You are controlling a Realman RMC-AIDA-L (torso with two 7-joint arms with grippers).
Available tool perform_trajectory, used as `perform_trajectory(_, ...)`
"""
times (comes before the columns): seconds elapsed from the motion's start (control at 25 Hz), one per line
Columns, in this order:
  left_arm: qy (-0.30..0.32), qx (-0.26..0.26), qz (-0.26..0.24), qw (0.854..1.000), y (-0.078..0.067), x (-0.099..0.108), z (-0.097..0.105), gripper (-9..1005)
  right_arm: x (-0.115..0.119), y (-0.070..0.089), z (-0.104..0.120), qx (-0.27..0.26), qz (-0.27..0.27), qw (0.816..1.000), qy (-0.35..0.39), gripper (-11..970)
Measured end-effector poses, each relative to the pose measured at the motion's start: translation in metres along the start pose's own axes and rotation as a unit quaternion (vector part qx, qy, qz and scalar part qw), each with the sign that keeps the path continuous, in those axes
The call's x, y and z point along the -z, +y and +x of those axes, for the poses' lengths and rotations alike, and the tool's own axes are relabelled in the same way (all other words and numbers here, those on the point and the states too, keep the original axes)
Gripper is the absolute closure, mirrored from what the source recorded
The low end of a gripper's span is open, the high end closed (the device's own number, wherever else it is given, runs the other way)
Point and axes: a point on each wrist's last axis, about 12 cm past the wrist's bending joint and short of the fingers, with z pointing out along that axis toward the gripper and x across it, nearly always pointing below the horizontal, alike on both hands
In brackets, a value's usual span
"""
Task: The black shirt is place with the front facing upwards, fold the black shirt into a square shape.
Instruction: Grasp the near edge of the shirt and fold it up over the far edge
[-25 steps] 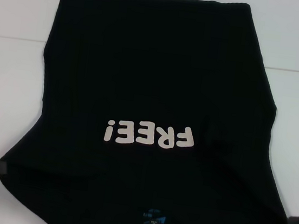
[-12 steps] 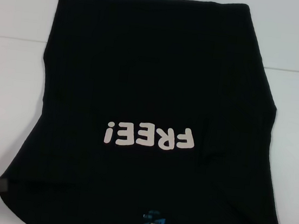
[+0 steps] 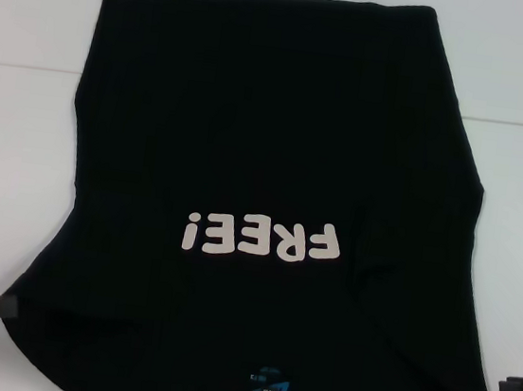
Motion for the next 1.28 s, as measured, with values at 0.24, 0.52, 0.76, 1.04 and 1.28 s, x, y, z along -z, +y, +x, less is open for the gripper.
perform_trajectory(0.24,-0.003,-0.006,-0.004,1.0,0.0,-0.003,-0.008,990,-0.004,0.0,-0.012,0.0,0.009,1.0,0.026,813)
perform_trajectory(0.52,-0.012,-0.01,-0.013,1.0,0.002,-0.007,-0.015,990,0.008,-0.007,-0.023,0.019,0.022,0.999,-0.02,539)
perform_trajectory(0.76,-0.018,-0.01,-0.005,1.0,0.0,-0.016,-0.021,990,0.023,-0.011,-0.03,0.072,-0.014,0.989,-0.125,517)
perform_trajectory(1.04,-0.018,-0.003,-0.002,1.0,-0.001,-0.021,-0.023,990,0.034,-0.009,-0.028,0.139,-0.043,0.96,-0.239,338)
perform_trajectory(1.28,-0.023,-0.003,-0.003,1.0,0.0,-0.019,-0.024,990,0.034,-0.008,-0.029,0.145,-0.057,0.939,-0.307,198)
